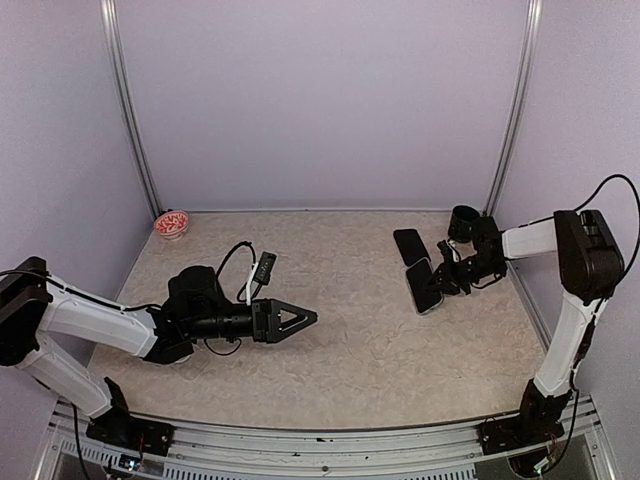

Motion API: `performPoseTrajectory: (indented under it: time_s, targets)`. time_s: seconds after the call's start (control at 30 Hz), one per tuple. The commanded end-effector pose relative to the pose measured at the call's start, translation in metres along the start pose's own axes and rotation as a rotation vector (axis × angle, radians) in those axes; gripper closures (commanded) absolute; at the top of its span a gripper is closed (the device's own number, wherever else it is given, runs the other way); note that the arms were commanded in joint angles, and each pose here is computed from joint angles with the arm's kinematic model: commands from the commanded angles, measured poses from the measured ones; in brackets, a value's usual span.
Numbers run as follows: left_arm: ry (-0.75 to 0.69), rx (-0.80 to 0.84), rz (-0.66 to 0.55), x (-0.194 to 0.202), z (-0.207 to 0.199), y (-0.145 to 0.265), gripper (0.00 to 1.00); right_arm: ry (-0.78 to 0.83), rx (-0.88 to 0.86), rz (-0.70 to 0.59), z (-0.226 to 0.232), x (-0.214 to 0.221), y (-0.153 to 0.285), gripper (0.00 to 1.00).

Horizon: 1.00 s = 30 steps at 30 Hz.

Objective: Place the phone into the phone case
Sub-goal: Place the phone with the phone case at the center of the board.

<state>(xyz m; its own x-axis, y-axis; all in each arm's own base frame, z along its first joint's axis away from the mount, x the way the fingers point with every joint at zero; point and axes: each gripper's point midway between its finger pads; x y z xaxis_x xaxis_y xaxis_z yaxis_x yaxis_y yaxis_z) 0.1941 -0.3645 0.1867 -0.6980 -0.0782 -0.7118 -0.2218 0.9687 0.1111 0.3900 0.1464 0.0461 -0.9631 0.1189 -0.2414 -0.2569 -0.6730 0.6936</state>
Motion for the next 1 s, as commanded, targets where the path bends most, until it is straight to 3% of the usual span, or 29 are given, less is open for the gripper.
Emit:
performPoseTrajectory:
  time_s: [0.0,0.97]
  targets:
    - [-0.019,0.012,-0.029,-0.006,-0.003,0.004,0.01,0.025,0.103,-0.033,-0.030,-0.012,0.001,0.90]
    - [-0.017,0.018,-0.032,-0.008,-0.004,0.002,0.01,-0.007,0.192,-0.052,-0.050,-0.015,0.010,0.84]
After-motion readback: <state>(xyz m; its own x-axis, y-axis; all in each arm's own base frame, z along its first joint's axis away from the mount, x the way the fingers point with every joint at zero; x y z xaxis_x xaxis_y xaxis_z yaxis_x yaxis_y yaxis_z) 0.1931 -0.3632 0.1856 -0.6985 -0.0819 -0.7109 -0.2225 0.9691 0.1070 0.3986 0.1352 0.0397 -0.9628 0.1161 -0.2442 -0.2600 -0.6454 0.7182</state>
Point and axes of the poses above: each gripper's point midway between its finger pads, its own y axis back along the fingers, its own z axis along the line the jaws close on, x = y × z, and after that the axes turned 2 degrees about -y, right-handed
